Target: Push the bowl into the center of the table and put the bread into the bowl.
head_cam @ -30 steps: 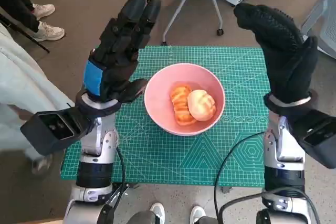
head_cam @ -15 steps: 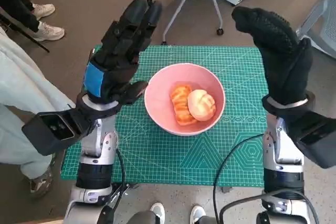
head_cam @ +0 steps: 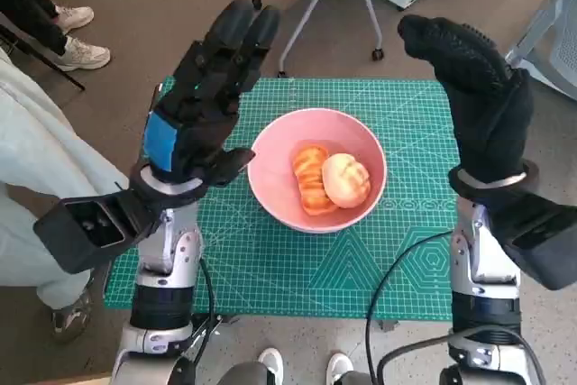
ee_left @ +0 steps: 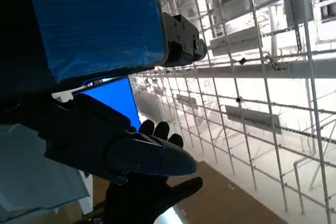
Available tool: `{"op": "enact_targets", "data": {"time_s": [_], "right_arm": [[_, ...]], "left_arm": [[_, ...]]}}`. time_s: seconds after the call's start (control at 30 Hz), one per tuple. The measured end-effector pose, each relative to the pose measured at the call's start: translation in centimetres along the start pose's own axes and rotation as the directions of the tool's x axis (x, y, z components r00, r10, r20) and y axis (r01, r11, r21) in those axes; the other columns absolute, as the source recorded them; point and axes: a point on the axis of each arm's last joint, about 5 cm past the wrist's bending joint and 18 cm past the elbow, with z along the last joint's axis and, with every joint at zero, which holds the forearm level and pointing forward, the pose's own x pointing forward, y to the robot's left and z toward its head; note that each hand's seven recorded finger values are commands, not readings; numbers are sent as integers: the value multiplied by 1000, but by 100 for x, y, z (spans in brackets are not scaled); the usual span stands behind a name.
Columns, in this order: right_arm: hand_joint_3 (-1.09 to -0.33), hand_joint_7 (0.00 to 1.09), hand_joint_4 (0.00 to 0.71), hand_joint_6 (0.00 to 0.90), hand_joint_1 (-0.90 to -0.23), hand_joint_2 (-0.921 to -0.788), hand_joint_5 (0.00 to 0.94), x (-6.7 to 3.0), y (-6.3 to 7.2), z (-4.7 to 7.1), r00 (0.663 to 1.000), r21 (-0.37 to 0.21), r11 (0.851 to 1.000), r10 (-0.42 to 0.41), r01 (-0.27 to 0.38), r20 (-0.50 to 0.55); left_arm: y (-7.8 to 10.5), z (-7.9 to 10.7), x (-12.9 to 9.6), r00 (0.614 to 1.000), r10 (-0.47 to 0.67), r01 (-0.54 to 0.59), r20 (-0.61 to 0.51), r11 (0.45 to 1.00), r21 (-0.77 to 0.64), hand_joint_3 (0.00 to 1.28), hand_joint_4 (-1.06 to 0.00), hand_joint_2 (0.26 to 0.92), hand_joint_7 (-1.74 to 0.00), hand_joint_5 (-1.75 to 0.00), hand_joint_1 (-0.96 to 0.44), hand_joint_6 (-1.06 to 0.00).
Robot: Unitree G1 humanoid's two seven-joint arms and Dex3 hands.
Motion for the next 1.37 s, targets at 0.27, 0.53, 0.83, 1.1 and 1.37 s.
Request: {"op": "enact_targets", "data": {"time_s": [0.27, 0.53, 0.83, 1.1, 1.37], "right_arm": [[-761, 430, 180, 78, -708, -921, 0, -8, 8, 5, 1000, -1, 1000, 1, -1, 3], [-761, 435, 180, 75, -708, -921, 0, -23, 8, 4, 1000, -1, 1000, -1, 1, 1], [-765, 441, 177, 69, -707, -921, 0, -34, 8, 1, 1000, -2, 1000, -2, 2, 1], [-765, 448, 178, 66, -705, -921, 1, -41, 7, -1, 1000, -2, 1000, -3, 3, 0], [-768, 453, 177, 61, -703, -921, 1, -48, 7, -4, 1000, -1, 1000, -4, 4, -3]], "left_arm": [[-48, -28, -25, 999, 45, -45, 10, 999, -14, 109, -211, 920, -138, -29, -45, -222], [-40, -29, -41, 999, 41, -41, 4, 999, -11, 125, -228, 921, -533, -2, -48, -15], [-41, -33, -43, 1000, 31, -31, -4, 999, -15, 136, -224, 921, -578, 0, -44, -1], [-48, -38, -41, 1000, 25, -25, -11, 1000, -17, 141, -222, 921, -605, 0, -39, 1], [-54, -42, -42, 1000, 20, -21, -17, 1000, -14, 147, -219, 920, -606, 0, -43, 1]]}}
